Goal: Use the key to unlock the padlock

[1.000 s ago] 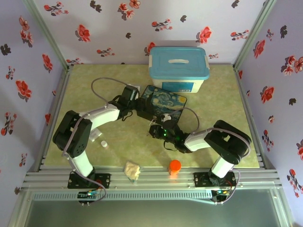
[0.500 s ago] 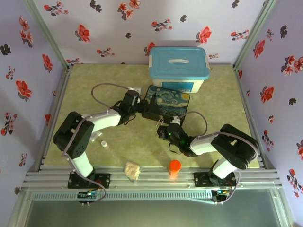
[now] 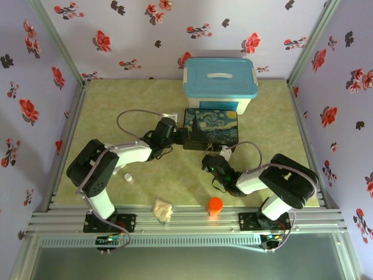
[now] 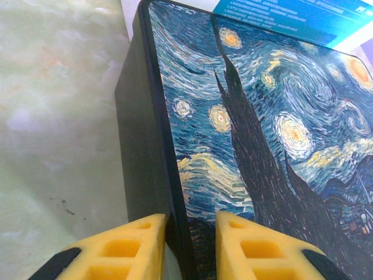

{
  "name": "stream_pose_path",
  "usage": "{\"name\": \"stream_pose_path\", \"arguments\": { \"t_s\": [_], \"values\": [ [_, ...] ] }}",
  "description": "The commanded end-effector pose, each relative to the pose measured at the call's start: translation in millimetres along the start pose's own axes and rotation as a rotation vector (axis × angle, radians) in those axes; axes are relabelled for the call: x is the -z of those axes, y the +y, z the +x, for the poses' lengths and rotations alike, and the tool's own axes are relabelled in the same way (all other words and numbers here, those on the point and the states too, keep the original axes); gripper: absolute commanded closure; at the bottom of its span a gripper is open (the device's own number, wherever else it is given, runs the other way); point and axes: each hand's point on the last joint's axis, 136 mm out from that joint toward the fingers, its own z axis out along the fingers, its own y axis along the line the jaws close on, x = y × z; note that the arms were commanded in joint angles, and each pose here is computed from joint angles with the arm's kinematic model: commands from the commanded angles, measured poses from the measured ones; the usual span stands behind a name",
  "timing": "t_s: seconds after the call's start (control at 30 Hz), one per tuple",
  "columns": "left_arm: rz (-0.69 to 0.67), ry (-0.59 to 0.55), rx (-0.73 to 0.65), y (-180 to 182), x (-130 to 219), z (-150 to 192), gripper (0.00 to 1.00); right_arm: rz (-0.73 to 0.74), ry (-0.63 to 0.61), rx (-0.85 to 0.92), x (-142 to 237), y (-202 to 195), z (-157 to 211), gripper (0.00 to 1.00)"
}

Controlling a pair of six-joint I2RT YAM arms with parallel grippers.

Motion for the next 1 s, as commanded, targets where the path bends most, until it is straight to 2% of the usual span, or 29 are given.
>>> {"name": "stream_pose_path", "arguments": {
  "t_s": [0.0, 0.23, 0.47, 0.63, 0.7, 0.83, 0.9, 0.97],
  "values": [
    [-0.203, 0.469, -0.009, 64.9, 13.6, 142.1, 0.74, 0.007, -0.107, -0.056, 0.7, 6.2, -25.6, 0.96],
    [-0.192, 0.459, -0.022, 60.5, 10.2, 136.3, 0.74, 0.100, -0.144, -0.184, 8.0, -5.4, -39.3, 0.96],
    [-0.182, 0.449, -0.030, 56.0, 5.7, 130.0, 0.74, 0.069, -0.175, -0.218, 3.4, 3.9, -48.5, 0.96],
    [-0.149, 0.405, -0.046, 39.5, 5.4, 104.7, 0.73, 0.051, -0.167, -0.257, -4.9, -7.8, -46.9, 0.97],
    [-0.123, 0.373, -0.045, 29.1, 5.1, 88.7, 0.69, 0.015, -0.120, -0.265, -13.2, -6.1, -42.4, 0.97],
    [-0.009, 0.286, -0.030, -4.9, 2.2, 53.2, 0.64, 0.000, -0.102, -0.255, -16.0, -6.8, -36.4, 0.97],
    [0.033, 0.259, -0.022, -18.3, -0.4, 39.0, 0.58, 0.017, -0.106, -0.249, -16.5, -10.5, -35.8, 0.98],
    [0.051, 0.225, -0.005, -25.0, -3.3, 26.8, 0.45, 0.028, -0.098, -0.246, -17.3, -12.9, -33.3, 0.98]
  ]
}}
